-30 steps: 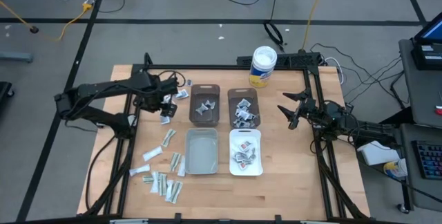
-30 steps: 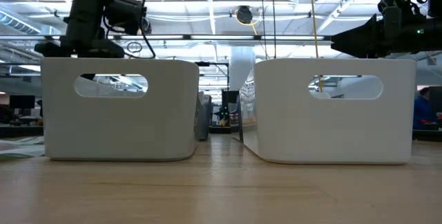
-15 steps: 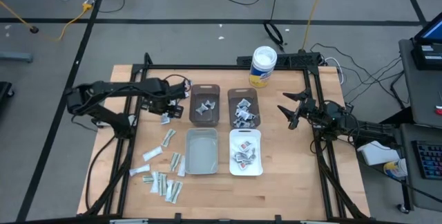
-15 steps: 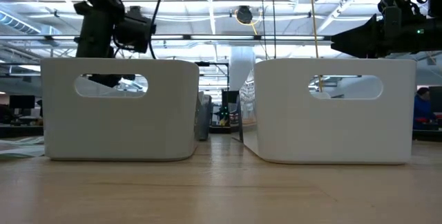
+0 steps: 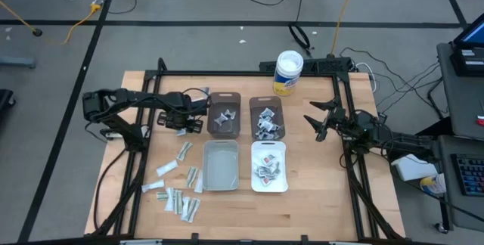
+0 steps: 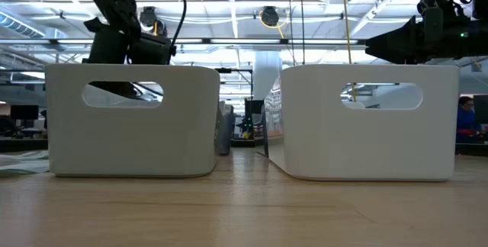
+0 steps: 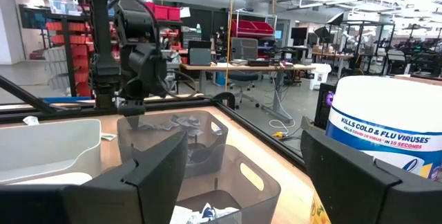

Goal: Pick & Place First Aid Supplies
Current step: Put the gray pad into the left black bin

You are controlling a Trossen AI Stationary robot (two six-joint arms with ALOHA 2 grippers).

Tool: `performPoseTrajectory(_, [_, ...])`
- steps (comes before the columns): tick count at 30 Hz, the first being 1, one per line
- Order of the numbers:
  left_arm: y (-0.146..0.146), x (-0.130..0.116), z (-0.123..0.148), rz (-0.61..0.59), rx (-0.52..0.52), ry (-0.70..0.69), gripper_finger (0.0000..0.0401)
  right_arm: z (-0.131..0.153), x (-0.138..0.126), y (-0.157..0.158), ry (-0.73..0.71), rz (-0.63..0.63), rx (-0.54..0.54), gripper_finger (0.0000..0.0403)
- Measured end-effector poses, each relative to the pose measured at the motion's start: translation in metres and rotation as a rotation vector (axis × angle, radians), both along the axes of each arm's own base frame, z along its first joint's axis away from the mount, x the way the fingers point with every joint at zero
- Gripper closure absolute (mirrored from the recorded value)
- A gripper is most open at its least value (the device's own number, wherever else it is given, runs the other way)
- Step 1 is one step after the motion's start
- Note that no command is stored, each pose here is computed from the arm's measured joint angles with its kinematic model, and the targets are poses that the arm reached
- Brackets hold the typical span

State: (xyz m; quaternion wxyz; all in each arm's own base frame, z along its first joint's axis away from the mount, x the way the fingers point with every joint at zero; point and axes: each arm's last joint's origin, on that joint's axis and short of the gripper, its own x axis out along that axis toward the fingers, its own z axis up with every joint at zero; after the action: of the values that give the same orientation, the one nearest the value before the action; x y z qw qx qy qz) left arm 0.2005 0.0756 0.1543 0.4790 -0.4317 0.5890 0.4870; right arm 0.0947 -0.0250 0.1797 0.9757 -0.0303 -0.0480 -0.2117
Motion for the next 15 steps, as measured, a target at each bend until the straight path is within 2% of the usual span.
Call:
performPoseTrajectory(11, [-0.004, 0.001, -0.016, -0.018, 0.001, 0.027, 0.0170, 0.000, 0.000, 0.000, 0.000, 0.000, 0.000, 0.0126])
performPoseTrajectory(15, [-0.004, 0.003, -0.017, -0.035, 0.007, 0.008, 0.0190, 0.000, 0.000, 0.000, 0.000, 0.000, 0.000, 0.0124])
